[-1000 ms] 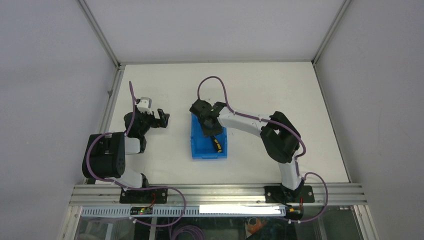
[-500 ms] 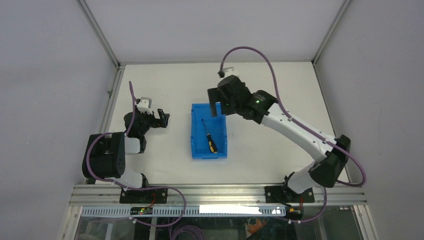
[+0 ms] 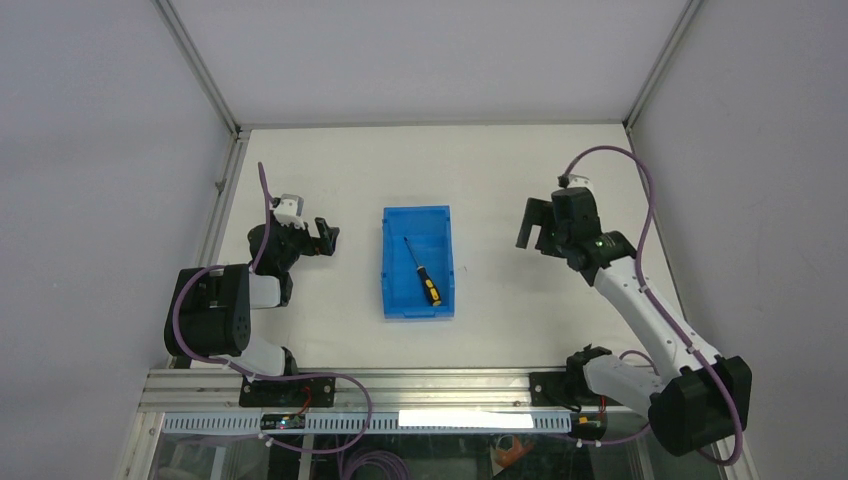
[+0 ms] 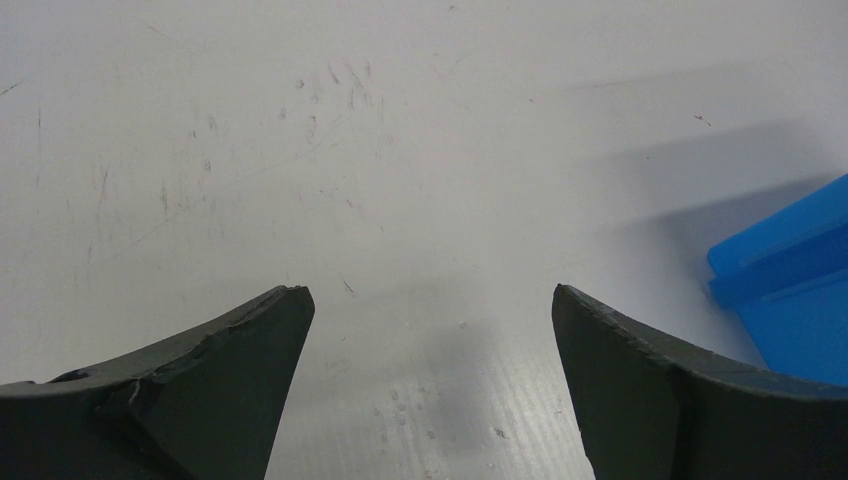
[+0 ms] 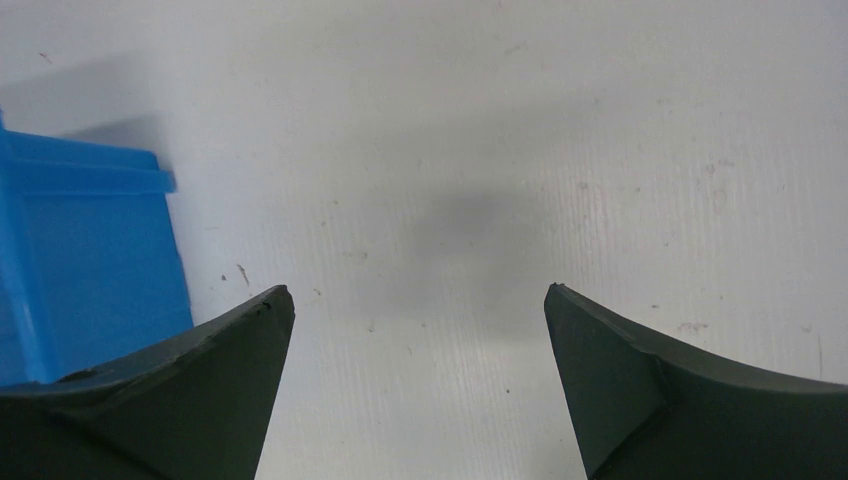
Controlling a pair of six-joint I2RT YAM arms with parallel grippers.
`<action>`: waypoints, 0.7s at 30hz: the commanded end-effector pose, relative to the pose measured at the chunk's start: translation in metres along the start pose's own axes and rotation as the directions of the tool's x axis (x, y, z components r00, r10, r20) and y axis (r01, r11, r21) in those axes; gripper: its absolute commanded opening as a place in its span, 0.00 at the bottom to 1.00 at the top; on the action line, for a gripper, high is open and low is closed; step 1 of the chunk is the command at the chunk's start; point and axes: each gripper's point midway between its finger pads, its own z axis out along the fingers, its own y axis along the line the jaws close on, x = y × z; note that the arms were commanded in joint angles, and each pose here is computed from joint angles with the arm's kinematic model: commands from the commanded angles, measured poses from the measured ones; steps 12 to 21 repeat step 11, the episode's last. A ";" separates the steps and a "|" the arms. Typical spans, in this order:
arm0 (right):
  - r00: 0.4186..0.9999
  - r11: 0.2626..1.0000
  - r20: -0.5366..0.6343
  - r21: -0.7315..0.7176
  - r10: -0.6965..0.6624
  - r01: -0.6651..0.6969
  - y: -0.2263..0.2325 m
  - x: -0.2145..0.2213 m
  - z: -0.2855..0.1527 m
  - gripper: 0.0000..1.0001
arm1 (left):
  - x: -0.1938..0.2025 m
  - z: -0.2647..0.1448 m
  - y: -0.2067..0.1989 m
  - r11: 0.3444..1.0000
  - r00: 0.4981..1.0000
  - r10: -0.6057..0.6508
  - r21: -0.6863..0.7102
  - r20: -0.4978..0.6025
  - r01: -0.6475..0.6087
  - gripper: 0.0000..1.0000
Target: Put the screwdriver in the bin
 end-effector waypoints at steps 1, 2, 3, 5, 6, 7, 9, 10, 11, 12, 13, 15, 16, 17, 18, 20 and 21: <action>0.991 0.994 0.090 -0.058 0.094 -0.089 0.005 -0.003 0.004 0.99 | -0.022 0.004 -0.003 0.999 0.997 0.028 0.014 0.074 -0.030 0.99; 0.991 0.994 0.083 -0.046 0.103 -0.099 0.001 0.003 0.006 0.99 | -0.022 0.005 -0.003 0.999 0.997 0.029 0.014 0.074 -0.030 0.99; 0.992 0.994 0.073 -0.034 0.102 -0.099 -0.002 0.009 0.009 0.99 | -0.022 0.004 -0.003 0.999 0.997 0.028 0.014 0.073 -0.029 0.99; 0.994 0.995 0.054 -0.018 0.099 -0.098 -0.007 0.021 0.014 0.99 | -0.022 0.004 -0.003 0.999 0.997 0.028 0.013 0.074 -0.029 0.99; 0.994 0.995 0.051 -0.018 0.099 -0.098 -0.008 0.023 0.016 0.99 | -0.022 0.004 -0.003 0.999 0.997 0.029 0.013 0.074 -0.030 0.99; 0.994 0.995 0.047 -0.024 0.098 -0.097 -0.007 0.026 0.017 0.99 | -0.022 0.004 -0.003 0.999 0.997 0.028 0.013 0.074 -0.030 0.99; 0.993 0.993 0.058 -0.052 0.106 -0.103 -0.003 0.026 0.017 0.99 | -0.022 0.004 -0.003 0.999 0.997 0.029 0.014 0.074 -0.030 0.99; 0.991 0.992 0.073 -0.065 0.110 -0.106 -0.002 0.024 0.017 0.99 | -0.022 0.004 -0.003 0.999 0.997 0.028 0.013 0.073 -0.029 0.99; 0.989 0.992 0.089 -0.065 0.118 -0.112 -0.003 0.022 0.016 0.99 | -0.022 0.004 -0.003 0.999 0.997 0.028 0.015 0.073 -0.030 0.99; 0.989 0.992 0.089 -0.065 0.118 -0.112 -0.003 0.022 0.016 0.99 | -0.022 0.004 -0.003 0.999 0.997 0.028 0.015 0.073 -0.030 0.99; 0.989 0.992 0.089 -0.065 0.118 -0.112 -0.003 0.022 0.016 0.99 | -0.022 0.004 -0.003 0.999 0.997 0.028 0.015 0.073 -0.030 0.99; 0.989 0.992 0.089 -0.065 0.118 -0.112 -0.003 0.022 0.016 0.99 | -0.022 0.004 -0.003 0.999 0.997 0.028 0.015 0.073 -0.030 0.99; 0.989 0.992 0.089 -0.065 0.118 -0.112 -0.003 0.022 0.016 0.99 | -0.022 0.004 -0.003 0.999 0.997 0.028 0.015 0.073 -0.030 0.99; 0.989 0.992 0.089 -0.065 0.118 -0.112 -0.003 0.022 0.016 0.99 | -0.022 0.004 -0.003 0.999 0.997 0.028 0.015 0.073 -0.030 0.99; 0.989 0.992 0.089 -0.065 0.118 -0.112 -0.003 0.022 0.016 0.99 | -0.022 0.004 -0.003 0.999 0.997 0.028 0.015 0.073 -0.030 0.99; 0.989 0.992 0.089 -0.065 0.118 -0.112 -0.003 0.022 0.016 0.99 | -0.022 0.004 -0.003 0.999 0.997 0.028 0.015 0.073 -0.030 0.99; 0.989 0.992 0.089 -0.065 0.118 -0.112 -0.003 0.022 0.016 0.99 | -0.022 0.004 -0.003 0.999 0.997 0.028 0.015 0.073 -0.030 0.99</action>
